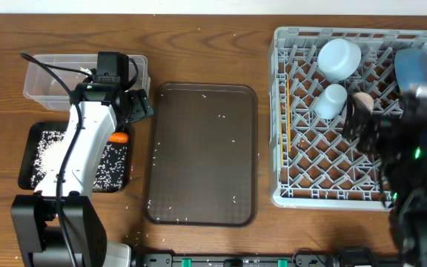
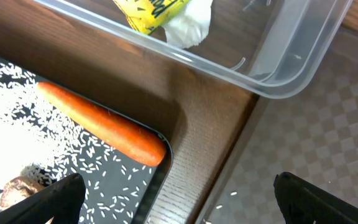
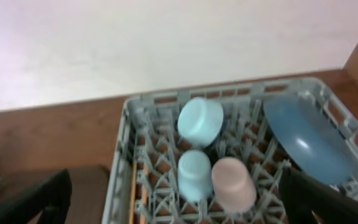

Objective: Sort waste into correct bins and load items into the dishwasher rack

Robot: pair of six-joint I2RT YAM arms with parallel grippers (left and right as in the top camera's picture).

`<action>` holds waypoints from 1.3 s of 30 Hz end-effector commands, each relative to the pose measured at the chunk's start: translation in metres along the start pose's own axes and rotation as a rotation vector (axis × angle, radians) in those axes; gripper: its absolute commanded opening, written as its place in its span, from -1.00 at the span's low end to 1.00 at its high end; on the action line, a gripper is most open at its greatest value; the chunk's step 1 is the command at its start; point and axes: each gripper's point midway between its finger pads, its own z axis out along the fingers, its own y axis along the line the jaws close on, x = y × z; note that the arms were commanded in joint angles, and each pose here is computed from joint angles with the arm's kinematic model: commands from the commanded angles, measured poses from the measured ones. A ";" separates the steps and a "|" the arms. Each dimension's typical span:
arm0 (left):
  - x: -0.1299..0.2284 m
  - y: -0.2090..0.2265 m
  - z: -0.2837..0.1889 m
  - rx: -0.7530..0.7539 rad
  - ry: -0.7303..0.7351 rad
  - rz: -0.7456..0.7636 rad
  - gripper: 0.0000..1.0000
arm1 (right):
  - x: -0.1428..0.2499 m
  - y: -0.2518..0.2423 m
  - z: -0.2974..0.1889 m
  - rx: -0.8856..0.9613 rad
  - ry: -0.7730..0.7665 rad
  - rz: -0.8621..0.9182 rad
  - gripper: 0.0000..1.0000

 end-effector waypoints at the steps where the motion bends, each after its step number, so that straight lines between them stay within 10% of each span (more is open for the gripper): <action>1: -0.003 0.002 -0.007 -0.002 -0.023 -0.003 0.96 | 0.037 -0.007 0.000 -0.017 -0.013 -0.049 0.99; 17: -0.003 0.002 -0.007 -0.002 -0.023 -0.003 0.96 | 0.141 -0.021 0.014 -0.068 -0.206 -0.045 0.99; 39: -0.003 0.002 -0.007 -0.002 -0.022 -0.003 0.96 | 0.169 -0.026 0.019 -0.066 -0.241 -0.052 0.99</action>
